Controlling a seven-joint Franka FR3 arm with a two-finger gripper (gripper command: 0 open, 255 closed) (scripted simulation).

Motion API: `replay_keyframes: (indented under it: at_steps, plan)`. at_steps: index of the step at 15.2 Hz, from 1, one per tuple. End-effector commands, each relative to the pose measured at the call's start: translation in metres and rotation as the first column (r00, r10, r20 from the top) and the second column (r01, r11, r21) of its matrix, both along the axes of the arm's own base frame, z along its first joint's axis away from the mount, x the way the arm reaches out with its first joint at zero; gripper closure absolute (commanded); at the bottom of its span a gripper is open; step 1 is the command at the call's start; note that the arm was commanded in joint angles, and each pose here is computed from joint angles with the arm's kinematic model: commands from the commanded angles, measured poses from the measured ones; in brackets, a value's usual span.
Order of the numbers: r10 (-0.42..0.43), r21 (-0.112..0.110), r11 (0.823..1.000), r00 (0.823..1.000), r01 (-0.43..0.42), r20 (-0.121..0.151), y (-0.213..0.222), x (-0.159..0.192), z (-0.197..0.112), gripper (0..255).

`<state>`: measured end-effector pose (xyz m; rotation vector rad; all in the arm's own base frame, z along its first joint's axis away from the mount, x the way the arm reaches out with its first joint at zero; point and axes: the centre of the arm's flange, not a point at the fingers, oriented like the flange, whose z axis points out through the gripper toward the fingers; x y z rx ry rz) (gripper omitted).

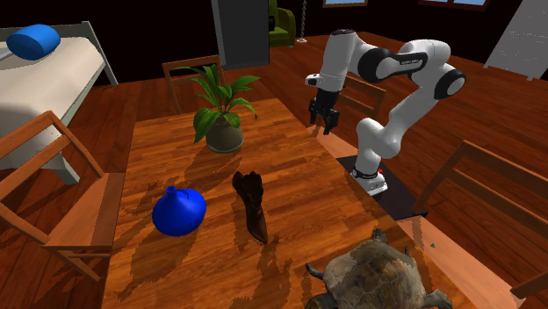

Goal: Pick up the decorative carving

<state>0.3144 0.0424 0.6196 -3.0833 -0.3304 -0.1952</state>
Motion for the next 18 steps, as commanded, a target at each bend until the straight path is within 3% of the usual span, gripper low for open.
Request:
replay_keyframes:
  at_steps: [1,5,9,13,18]
  plan:
    - [0.0,0.0,1.0,1.0,0.0,0.0,0.0,0.0,0.0,0]
    - [0.162,-0.024,0.987,0.987,-0.162,0.016,0.002,0.047,-0.021,0]
    - [0.32,-0.05,0.947,0.947,-0.319,0.027,0.011,0.093,-0.041,0]
    - [0.47,-0.077,0.881,0.882,-0.466,0.035,0.026,0.138,-0.061,0]
    - [0.639,-0.112,0.766,0.768,-0.632,0.038,0.055,0.19,-0.086,0]
